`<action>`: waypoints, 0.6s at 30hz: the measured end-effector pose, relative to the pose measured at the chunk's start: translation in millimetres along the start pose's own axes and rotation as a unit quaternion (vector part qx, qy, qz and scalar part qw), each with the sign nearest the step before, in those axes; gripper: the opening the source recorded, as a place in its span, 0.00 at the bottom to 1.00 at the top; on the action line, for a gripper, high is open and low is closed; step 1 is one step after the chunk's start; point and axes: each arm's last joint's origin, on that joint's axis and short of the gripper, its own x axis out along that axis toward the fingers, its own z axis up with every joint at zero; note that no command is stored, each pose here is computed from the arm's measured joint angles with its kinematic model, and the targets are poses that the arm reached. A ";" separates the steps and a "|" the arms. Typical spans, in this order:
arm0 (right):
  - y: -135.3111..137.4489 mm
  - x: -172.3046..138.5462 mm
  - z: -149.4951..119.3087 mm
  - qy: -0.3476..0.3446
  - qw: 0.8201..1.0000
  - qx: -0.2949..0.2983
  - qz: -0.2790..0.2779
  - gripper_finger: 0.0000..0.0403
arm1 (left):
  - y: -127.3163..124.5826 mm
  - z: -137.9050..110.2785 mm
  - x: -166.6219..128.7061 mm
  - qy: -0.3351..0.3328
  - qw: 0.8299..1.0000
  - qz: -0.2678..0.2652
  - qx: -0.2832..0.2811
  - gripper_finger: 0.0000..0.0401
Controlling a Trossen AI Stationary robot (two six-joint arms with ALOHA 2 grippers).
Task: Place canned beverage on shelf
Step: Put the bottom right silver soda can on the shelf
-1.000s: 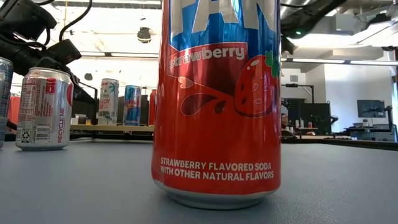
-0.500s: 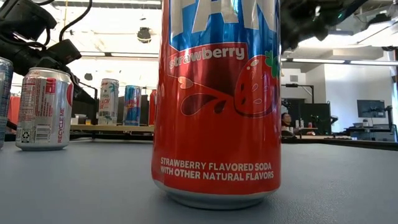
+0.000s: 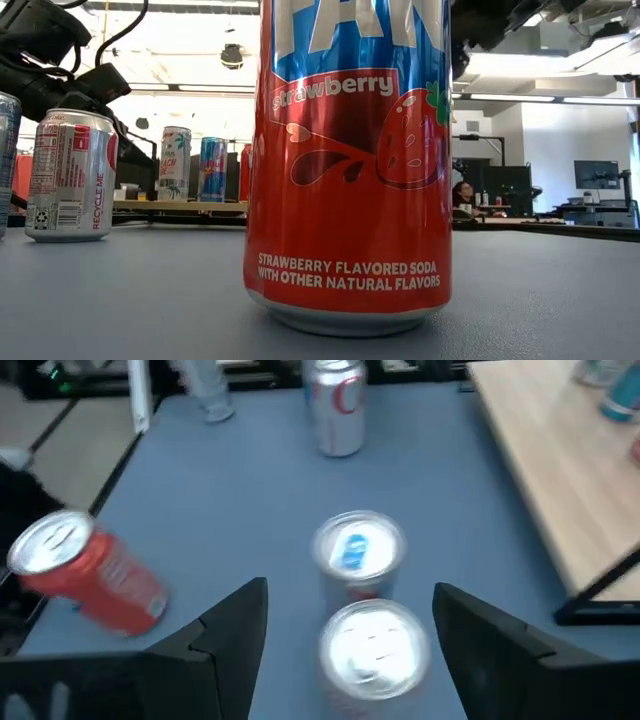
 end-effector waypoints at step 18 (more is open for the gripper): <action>0.7 45.4 -20.3 0.068 0.997 -0.017 -0.020 0.67 | 0.0 0.0 0.0 0.000 1.000 0.000 0.000 0.07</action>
